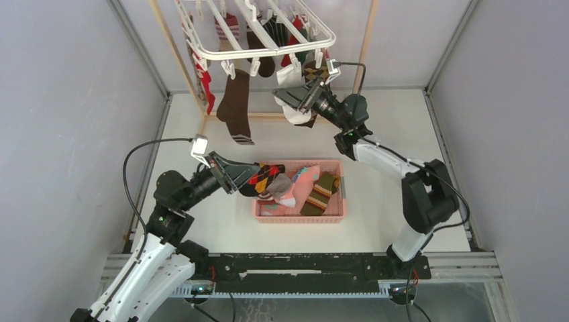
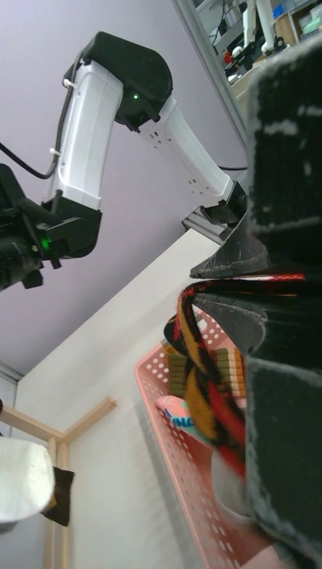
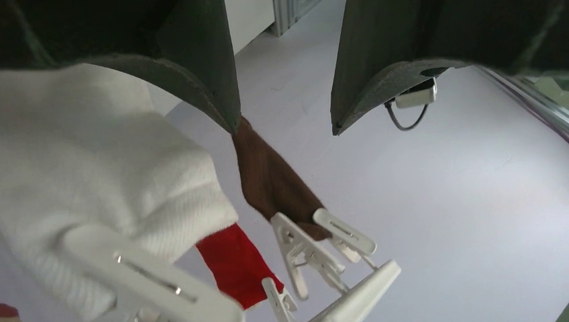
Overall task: Remove the socks clipped to the hanger
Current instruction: Place the sock in the bin.
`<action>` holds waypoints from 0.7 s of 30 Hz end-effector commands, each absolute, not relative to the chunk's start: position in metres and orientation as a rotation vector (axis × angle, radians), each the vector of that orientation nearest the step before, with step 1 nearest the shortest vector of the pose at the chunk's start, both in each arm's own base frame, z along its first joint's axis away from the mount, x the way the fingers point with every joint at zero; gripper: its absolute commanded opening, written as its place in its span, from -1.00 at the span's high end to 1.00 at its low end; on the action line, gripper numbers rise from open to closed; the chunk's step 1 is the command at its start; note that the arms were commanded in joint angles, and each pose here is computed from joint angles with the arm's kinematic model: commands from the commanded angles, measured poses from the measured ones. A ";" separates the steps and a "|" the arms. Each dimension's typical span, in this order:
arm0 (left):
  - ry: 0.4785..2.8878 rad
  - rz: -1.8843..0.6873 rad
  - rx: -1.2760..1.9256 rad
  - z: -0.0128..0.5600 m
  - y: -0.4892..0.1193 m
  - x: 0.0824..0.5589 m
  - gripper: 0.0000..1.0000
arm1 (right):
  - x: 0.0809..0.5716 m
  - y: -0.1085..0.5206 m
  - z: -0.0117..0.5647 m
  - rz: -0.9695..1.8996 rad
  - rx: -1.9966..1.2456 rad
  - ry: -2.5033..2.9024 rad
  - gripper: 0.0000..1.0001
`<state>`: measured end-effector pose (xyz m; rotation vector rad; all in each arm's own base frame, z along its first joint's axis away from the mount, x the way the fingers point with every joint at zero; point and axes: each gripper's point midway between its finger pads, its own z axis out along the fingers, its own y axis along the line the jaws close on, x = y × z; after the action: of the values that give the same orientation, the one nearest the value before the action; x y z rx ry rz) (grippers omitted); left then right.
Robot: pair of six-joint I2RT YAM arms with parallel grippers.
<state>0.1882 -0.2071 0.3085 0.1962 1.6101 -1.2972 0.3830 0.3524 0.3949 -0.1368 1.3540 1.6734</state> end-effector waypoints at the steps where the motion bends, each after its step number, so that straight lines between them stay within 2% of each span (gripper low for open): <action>1: 1.492 -1.328 0.220 0.361 -0.209 0.182 0.67 | 0.351 0.326 0.421 1.624 -0.173 1.303 -0.19; 14: 1.494 -1.343 0.272 0.393 -0.247 0.200 0.64 | 0.269 0.251 0.333 1.192 -0.199 1.722 -0.24; 21: 1.534 -1.371 0.288 0.383 -0.288 0.216 0.56 | 0.227 0.200 0.290 1.017 -0.129 1.820 -0.53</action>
<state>0.2101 -0.2745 0.3474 0.2689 1.6534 -1.3638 0.2388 0.2282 0.3293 -0.1651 1.6993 1.1756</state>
